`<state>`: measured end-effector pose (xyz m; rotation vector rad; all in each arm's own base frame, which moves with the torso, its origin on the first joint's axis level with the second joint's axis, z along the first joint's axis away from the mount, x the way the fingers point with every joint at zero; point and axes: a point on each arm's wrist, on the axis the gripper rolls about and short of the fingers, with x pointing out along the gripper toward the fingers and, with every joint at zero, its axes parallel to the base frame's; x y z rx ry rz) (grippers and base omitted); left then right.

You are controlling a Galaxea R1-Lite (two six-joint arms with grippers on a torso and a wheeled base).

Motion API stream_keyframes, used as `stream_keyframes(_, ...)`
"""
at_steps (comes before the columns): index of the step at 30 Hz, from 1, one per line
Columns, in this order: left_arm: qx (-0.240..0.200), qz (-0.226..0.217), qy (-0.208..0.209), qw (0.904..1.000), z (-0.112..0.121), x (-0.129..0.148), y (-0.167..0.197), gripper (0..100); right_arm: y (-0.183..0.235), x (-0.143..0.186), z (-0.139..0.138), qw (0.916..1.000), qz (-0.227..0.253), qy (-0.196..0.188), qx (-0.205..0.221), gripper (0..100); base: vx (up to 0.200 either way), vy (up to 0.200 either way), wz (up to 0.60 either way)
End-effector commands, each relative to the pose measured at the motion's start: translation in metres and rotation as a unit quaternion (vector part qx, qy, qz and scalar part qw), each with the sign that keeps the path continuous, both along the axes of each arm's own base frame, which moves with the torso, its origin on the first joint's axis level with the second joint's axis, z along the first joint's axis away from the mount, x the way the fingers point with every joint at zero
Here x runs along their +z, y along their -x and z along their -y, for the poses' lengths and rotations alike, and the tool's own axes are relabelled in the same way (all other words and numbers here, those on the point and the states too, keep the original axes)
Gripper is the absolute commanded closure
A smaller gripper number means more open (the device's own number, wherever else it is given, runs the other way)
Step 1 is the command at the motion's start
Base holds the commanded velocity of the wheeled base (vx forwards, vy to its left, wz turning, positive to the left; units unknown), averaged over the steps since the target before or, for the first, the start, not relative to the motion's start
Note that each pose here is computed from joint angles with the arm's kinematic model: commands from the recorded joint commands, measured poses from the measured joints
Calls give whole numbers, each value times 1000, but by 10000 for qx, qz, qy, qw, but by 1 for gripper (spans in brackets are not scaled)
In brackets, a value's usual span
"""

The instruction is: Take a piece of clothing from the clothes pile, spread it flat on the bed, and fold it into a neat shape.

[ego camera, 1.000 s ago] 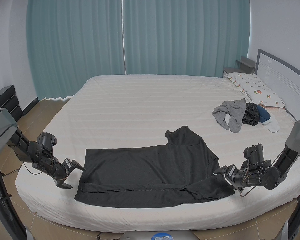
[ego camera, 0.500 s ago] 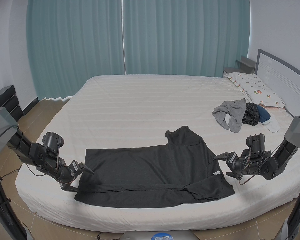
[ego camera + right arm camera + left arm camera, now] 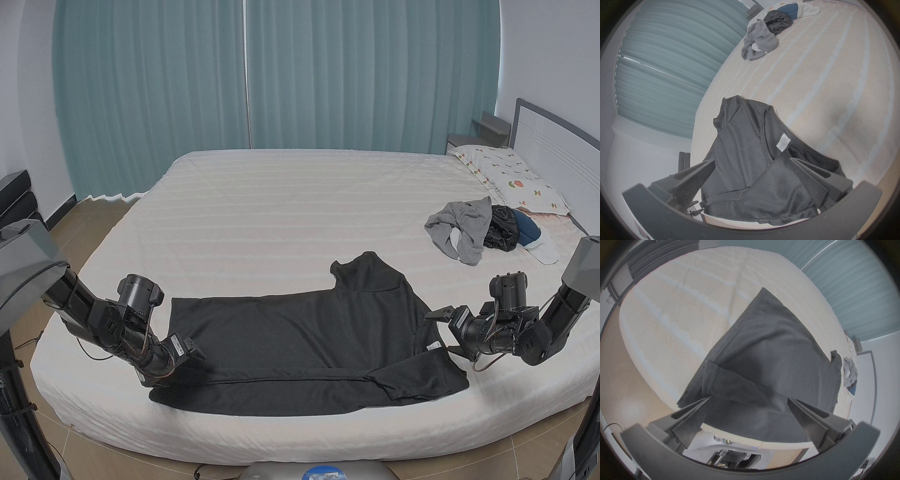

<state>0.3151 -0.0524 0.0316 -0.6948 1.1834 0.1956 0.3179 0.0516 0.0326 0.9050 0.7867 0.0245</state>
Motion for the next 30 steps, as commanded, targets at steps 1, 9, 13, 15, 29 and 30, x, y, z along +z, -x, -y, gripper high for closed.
stream_keyframes(1, 26, -75, -62, 9999, 4, -14, -11, 0, 1, -3, 0, 10000, -71, -23, 20, 0, 0, 0, 0)
stream_keyframes(9, 632, 246, 52, 9977, -13, -9, -43, 0, 3, -4, 1, 10000, 30, -58, 19, 0, 0, 0, 0)
stream_keyframes(13, 1020, 431, 190, 9937, -26, 1, -53, 0, 2, -3, 1, 10000, 61, -62, 19, 0, 0, 0, 0)
stream_keyframes(15, 1230, 583, 255, 9904, -37, 9, -58, 0, 2, -3, 1, 10000, 58, -68, 7, 0, 0, 0, 0)
stream_keyframes(29, 1619, 827, 1084, 9773, -83, 30, -52, 0, 5, -5, 2, 10000, 5, -60, -1, 0, 0, 0, 0)
stream_keyframes(30, 1438, 737, 1074, 9810, -77, 28, -42, 0, 5, -5, 2, 10000, 5, -60, -1, 0, 0, 0, 0)
